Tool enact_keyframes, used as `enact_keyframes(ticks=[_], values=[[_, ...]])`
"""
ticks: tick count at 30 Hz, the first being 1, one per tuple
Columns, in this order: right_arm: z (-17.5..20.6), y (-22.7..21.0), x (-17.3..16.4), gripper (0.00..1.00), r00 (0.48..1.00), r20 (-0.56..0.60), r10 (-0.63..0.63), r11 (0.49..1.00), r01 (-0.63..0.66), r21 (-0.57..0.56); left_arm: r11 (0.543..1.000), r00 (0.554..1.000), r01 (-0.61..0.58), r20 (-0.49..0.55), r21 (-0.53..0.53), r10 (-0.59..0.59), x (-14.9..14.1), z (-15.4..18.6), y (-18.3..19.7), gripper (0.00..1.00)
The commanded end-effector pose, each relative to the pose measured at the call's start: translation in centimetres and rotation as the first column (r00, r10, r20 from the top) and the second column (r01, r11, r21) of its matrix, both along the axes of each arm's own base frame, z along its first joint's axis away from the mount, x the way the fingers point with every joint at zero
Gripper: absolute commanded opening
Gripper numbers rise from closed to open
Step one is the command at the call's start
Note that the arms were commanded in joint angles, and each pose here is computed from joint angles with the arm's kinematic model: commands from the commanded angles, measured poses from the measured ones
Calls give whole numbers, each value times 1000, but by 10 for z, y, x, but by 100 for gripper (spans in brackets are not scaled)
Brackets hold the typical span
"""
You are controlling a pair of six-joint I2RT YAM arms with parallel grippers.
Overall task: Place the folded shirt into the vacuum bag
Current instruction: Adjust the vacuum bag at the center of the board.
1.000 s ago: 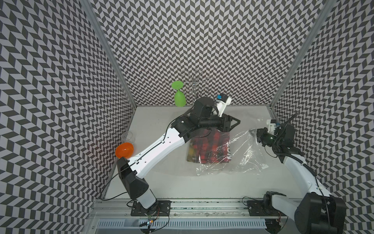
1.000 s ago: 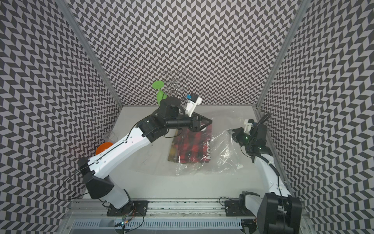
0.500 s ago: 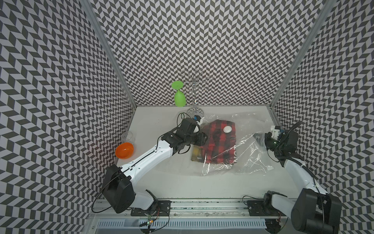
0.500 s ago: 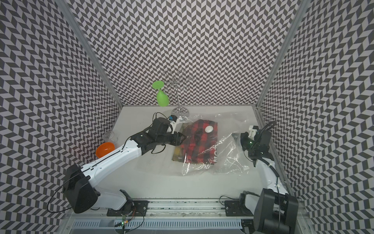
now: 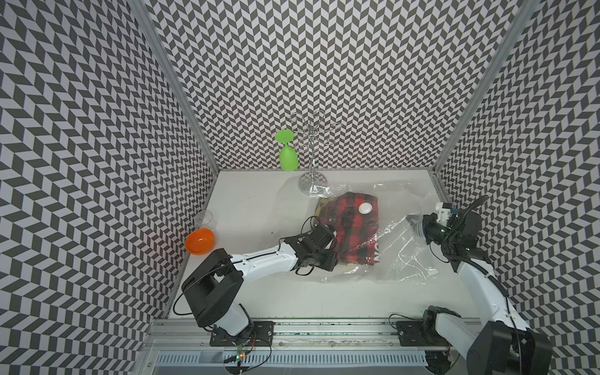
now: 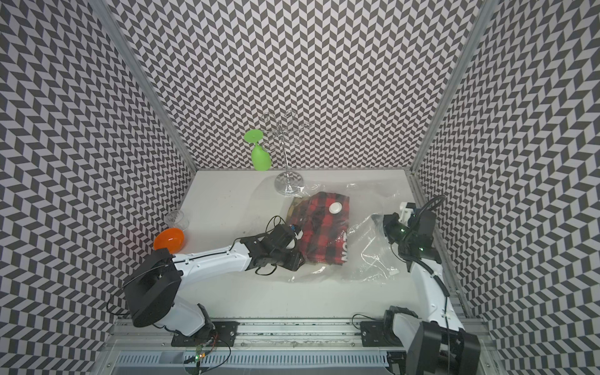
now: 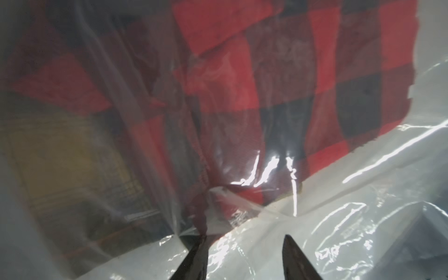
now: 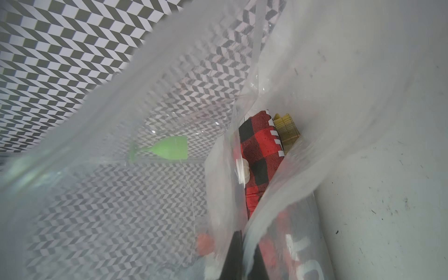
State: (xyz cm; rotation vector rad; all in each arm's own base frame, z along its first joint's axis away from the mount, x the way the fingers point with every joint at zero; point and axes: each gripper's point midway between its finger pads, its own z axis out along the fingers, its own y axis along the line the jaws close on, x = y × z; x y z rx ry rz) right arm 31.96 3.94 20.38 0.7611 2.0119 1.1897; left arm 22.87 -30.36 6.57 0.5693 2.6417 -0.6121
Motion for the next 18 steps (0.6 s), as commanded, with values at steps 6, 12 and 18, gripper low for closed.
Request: enact_keyframes(ticks=[6,12,18], values=[[-21,-7,-37,0,994,-81,-75,994,68,-90,997,997,-76,25,-24,77,51,-19,-12,51],[-30,-1,-49,0,992,-104,-69,997,64,-47,996,996,-85,36,-7,85,85,-24,-25,50],[-53,11,-62,0,988,-149,-48,998,53,30,980,981,-189,53,59,186,123,-32,-3,50]])
